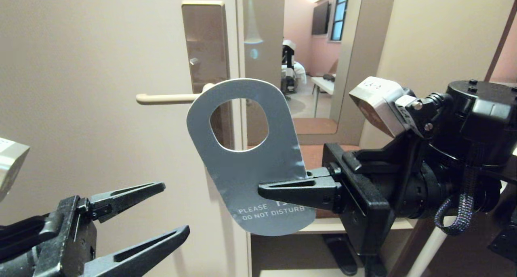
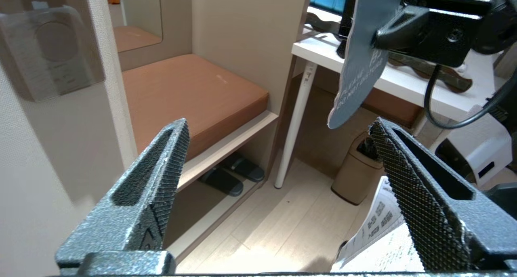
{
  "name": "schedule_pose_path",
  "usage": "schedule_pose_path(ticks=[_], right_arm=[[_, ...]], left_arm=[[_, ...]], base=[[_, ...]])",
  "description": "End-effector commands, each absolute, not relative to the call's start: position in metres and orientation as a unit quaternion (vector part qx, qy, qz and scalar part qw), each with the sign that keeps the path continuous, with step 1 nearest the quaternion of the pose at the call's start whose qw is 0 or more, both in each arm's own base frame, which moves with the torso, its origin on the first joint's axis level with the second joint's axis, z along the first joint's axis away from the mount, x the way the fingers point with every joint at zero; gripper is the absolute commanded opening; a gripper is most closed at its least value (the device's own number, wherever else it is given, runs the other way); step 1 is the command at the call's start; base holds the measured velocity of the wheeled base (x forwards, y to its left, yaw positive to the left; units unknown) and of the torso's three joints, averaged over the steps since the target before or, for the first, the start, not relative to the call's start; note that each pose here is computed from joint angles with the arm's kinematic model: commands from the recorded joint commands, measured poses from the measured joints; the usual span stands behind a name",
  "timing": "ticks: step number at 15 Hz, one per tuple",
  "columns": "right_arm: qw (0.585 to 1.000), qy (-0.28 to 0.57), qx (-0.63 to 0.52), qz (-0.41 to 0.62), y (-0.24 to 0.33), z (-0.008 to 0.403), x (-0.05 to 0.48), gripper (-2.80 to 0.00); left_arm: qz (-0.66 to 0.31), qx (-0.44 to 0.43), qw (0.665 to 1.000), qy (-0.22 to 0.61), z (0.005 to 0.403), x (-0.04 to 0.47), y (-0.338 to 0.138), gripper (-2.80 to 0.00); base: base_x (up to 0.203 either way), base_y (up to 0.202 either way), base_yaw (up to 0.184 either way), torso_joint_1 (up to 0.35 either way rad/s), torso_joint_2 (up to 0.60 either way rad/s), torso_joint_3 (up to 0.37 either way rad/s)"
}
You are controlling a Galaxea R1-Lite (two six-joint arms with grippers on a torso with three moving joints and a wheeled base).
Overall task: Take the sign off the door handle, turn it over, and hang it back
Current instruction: Hand it to the other hand
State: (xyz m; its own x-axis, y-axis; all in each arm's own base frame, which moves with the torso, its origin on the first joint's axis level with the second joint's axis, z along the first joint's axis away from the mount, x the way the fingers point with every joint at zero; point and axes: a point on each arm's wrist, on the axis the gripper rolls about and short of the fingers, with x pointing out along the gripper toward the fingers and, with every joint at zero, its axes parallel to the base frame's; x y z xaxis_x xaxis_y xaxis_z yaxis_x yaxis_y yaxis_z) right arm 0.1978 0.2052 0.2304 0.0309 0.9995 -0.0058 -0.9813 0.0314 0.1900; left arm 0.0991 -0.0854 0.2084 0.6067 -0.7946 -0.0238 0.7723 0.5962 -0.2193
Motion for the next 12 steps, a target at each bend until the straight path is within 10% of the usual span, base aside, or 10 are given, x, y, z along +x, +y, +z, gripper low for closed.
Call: schedule_pose_path(ticks=[1,12], right_arm=[[0.707,0.059,0.089,0.699,0.214,0.226,0.203,-2.80],[0.688,0.068,0.127,0.711,0.224,0.215,0.199,-2.80]], left_arm=[[-0.450,-0.095,0.886,0.061,0.208,0.098,-0.088,0.00],[-0.510,-0.114,0.850,0.068,0.211,0.093,-0.110,0.00]], base=[[0.000,0.000,0.000,0.000,0.00,0.000],[0.000,0.000,0.000,0.000,0.00,0.000]])
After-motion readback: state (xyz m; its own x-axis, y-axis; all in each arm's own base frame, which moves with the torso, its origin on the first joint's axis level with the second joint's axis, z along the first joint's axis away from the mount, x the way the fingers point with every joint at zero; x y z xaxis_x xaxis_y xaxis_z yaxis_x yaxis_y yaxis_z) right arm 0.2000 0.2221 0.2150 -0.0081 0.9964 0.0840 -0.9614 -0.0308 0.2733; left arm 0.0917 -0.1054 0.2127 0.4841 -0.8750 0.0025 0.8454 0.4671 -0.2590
